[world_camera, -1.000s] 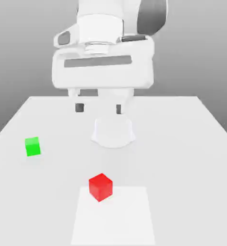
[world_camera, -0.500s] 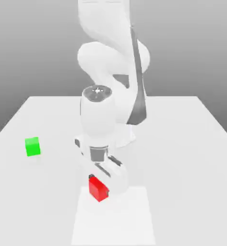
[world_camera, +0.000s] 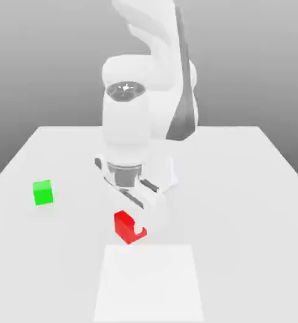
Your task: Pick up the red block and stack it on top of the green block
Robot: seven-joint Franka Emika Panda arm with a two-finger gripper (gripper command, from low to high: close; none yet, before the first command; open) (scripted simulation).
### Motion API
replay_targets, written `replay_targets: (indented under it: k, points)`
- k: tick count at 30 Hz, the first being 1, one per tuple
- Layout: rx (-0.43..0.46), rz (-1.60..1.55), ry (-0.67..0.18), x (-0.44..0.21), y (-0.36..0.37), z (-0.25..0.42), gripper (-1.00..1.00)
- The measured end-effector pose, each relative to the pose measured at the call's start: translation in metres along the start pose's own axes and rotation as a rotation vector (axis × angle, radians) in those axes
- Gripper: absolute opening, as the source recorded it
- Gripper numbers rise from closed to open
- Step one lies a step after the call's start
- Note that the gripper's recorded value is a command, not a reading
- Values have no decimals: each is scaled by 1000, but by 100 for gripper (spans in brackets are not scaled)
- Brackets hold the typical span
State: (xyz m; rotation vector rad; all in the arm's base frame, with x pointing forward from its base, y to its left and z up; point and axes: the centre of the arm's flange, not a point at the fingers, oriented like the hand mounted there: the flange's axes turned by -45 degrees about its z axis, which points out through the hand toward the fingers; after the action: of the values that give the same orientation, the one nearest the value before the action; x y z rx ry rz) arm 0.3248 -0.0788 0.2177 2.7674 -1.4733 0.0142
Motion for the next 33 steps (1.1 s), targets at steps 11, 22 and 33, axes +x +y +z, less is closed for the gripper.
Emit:
replay_targets:
  k: [11, 22, 33]
  points:
    - [-9, 366, 15, 78, 162, -26, -100]
    - [6, 694, -13, 62, 317, -25, -100]
    - [26, 701, -19, 64, 318, 21, -100]
